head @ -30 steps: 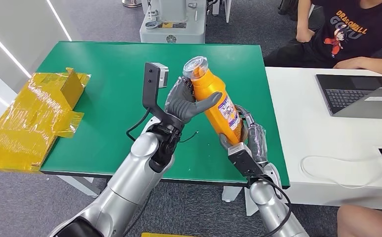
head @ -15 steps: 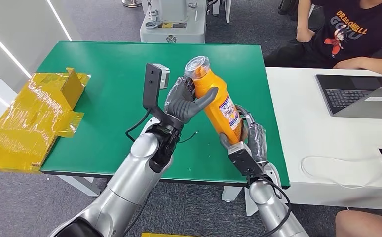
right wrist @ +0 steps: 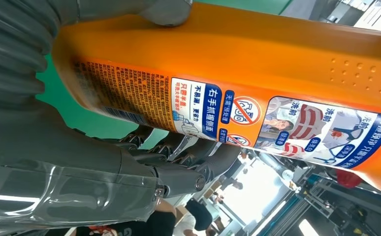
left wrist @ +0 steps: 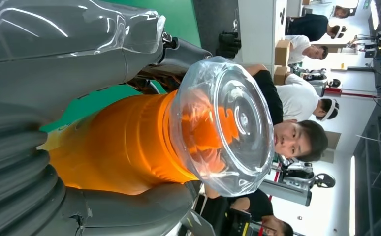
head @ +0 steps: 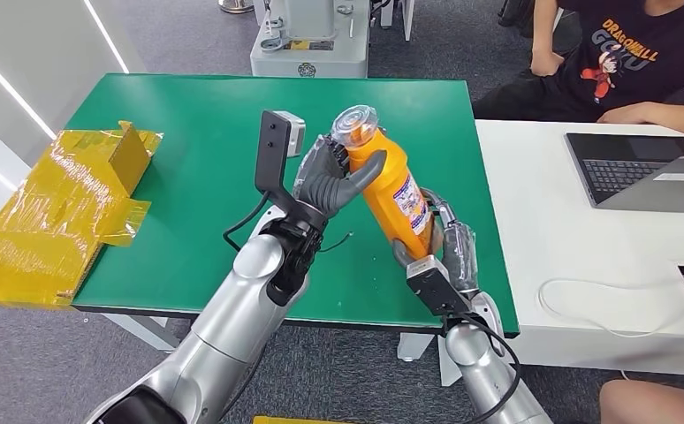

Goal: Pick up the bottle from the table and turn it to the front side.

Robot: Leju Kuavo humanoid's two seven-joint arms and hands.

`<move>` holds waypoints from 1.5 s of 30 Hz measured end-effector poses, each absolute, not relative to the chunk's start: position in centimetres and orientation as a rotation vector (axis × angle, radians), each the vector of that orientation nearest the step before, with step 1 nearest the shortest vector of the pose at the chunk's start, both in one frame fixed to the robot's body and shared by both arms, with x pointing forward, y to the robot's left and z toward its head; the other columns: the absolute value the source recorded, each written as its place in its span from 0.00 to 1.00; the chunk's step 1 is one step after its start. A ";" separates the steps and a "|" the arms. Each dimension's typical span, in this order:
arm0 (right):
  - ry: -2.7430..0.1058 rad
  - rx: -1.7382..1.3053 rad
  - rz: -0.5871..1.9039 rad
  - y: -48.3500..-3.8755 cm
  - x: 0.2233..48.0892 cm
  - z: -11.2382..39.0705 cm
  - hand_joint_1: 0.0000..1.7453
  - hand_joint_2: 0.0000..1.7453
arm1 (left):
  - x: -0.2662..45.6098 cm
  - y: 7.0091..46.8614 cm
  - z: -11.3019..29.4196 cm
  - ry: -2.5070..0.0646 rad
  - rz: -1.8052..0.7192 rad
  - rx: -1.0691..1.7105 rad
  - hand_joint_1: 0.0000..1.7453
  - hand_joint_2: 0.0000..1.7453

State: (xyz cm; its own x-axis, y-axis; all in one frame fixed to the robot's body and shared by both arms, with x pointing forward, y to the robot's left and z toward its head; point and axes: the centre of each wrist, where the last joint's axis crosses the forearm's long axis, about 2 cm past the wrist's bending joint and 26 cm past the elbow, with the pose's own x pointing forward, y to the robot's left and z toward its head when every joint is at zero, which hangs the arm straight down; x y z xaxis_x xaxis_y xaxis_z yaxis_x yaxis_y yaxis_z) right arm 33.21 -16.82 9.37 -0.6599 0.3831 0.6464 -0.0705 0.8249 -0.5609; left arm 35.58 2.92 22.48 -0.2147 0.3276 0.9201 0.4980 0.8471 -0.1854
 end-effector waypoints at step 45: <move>-2.183 -0.277 0.658 -16.7 34.3 9.8 0.00 1.00 | 37.0 5.8 19.9 -1.801 -0.075 -0.538 1.00 1.00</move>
